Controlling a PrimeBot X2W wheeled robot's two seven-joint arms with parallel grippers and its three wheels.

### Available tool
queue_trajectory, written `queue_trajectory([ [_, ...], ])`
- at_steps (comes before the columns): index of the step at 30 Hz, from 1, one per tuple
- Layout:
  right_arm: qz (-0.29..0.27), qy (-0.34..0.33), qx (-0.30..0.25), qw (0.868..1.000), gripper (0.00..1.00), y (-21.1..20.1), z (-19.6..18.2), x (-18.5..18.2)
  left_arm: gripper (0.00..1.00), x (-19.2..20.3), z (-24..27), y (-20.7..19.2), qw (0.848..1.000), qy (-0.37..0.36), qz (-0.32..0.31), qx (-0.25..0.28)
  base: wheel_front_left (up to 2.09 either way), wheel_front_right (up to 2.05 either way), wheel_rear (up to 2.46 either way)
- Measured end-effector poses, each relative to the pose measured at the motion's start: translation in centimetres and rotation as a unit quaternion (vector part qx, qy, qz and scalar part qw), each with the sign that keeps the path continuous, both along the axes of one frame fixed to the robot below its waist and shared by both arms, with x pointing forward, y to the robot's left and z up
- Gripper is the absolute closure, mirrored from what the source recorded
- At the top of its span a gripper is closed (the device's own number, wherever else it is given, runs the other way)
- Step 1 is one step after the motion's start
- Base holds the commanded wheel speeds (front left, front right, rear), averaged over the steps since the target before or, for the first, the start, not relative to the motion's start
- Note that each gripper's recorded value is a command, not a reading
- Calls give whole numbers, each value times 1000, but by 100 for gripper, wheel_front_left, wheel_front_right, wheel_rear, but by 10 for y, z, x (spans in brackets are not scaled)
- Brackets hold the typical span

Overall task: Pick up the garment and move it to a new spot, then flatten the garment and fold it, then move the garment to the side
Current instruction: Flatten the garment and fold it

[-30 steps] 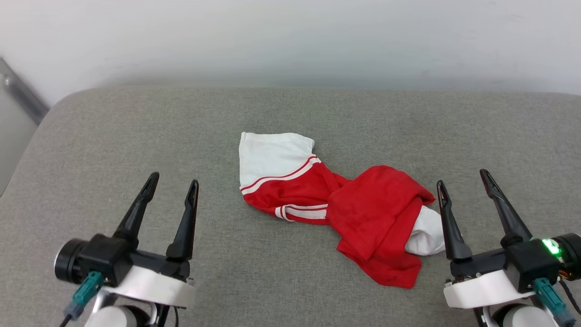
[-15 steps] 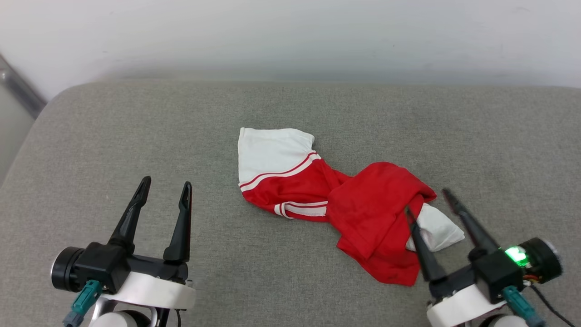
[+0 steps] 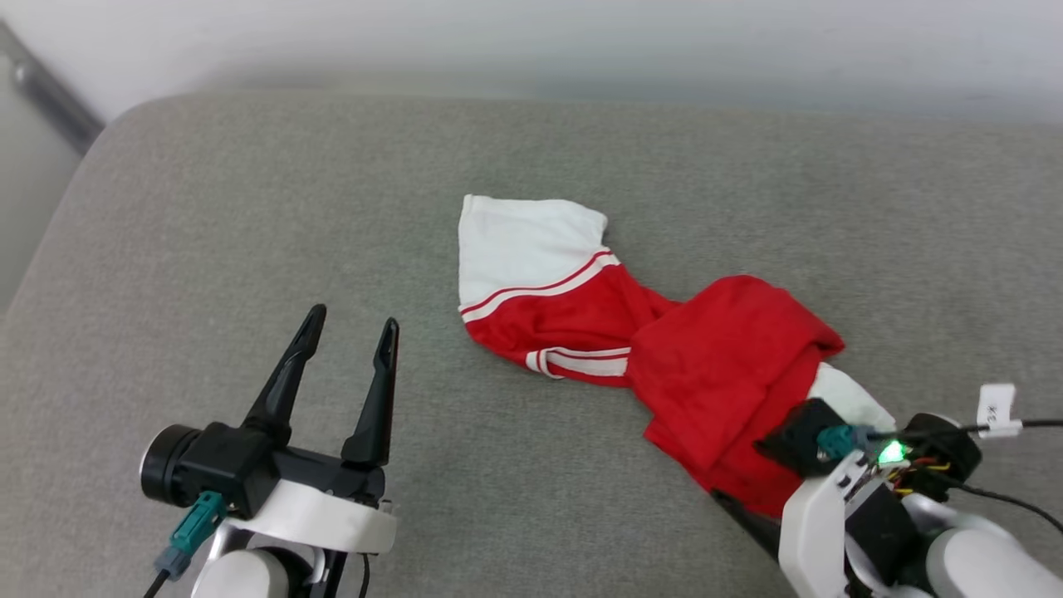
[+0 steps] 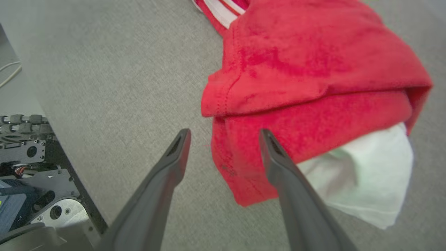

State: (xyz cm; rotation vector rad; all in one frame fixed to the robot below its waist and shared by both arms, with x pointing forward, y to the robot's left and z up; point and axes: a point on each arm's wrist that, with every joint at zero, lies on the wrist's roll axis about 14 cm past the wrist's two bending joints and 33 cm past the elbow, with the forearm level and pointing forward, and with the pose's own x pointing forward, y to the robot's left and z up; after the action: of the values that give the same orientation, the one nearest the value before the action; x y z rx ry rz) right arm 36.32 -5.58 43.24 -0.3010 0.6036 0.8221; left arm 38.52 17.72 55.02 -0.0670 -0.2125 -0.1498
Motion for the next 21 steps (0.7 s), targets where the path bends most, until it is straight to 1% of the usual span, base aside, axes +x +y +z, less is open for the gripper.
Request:
queue_trajectory([
  [4,24,63,-62,996,0,-5,-23,0,0,1,-5,6,1000,9,10,-1,0,0,0],
  [6,37,85,-89,992,0,-7,-35,0,0,0,-8,10,1000,13,18,-1,0,0,0],
  [8,51,97,-104,989,0,-6,-44,0,0,-1,-11,15,999,19,27,-1,0,0,0],
  [15,83,119,-118,982,0,7,-70,7,0,-7,-20,33,998,37,57,4,0,0,0],
  [20,90,132,-116,980,0,12,-84,10,0,-9,-25,40,996,46,70,4,0,0,0],
  [21,91,134,-117,980,20,13,-86,10,0,-9,-26,40,996,47,71,4,0,0,0],
])
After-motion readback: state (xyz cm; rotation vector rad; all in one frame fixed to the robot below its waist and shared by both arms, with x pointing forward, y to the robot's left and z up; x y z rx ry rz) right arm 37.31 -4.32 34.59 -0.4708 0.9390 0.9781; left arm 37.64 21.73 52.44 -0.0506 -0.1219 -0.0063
